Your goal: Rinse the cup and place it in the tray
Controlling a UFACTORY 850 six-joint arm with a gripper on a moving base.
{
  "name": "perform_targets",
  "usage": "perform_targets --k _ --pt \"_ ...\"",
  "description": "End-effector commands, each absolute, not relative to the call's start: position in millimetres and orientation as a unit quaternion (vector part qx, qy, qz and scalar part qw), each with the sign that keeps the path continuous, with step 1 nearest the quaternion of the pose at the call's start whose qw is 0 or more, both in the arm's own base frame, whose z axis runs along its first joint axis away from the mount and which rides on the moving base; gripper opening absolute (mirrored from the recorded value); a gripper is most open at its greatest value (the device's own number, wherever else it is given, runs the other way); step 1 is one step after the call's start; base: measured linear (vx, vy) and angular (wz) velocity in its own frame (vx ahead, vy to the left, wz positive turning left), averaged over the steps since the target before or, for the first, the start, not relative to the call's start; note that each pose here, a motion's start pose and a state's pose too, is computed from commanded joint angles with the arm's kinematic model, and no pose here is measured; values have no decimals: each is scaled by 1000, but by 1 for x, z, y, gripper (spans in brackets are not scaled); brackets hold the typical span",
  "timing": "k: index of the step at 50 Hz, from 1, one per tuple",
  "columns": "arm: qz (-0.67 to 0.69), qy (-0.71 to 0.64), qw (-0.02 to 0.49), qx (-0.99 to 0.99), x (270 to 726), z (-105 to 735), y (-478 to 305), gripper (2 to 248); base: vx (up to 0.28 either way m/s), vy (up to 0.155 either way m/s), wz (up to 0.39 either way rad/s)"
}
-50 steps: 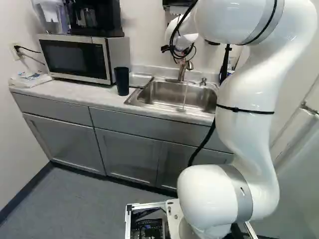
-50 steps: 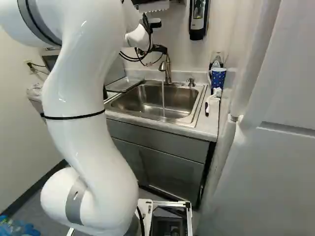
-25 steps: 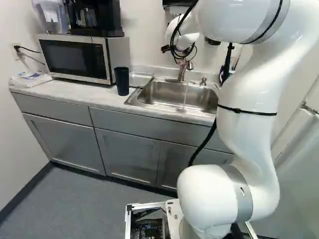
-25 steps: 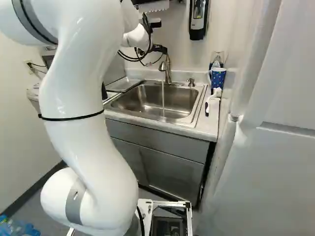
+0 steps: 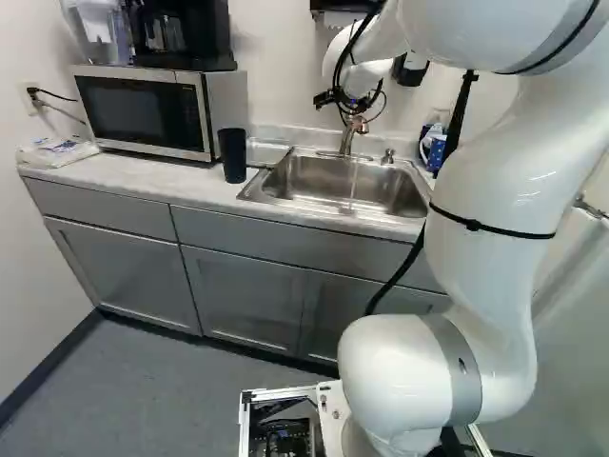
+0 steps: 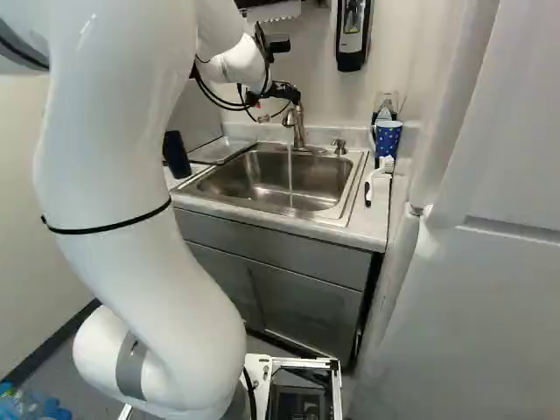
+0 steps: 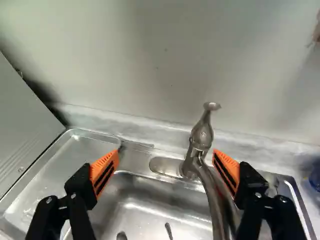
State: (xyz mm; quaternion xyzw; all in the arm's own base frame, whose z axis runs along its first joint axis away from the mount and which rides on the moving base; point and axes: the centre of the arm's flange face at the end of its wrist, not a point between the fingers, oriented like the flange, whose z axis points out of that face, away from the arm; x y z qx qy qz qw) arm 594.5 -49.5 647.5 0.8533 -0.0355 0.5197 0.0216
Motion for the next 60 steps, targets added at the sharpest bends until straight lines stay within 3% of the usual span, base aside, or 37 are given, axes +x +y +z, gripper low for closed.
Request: perform_targets --k 60 --pt "374 -85 35 923 463 625 -86 247 0 0 0"
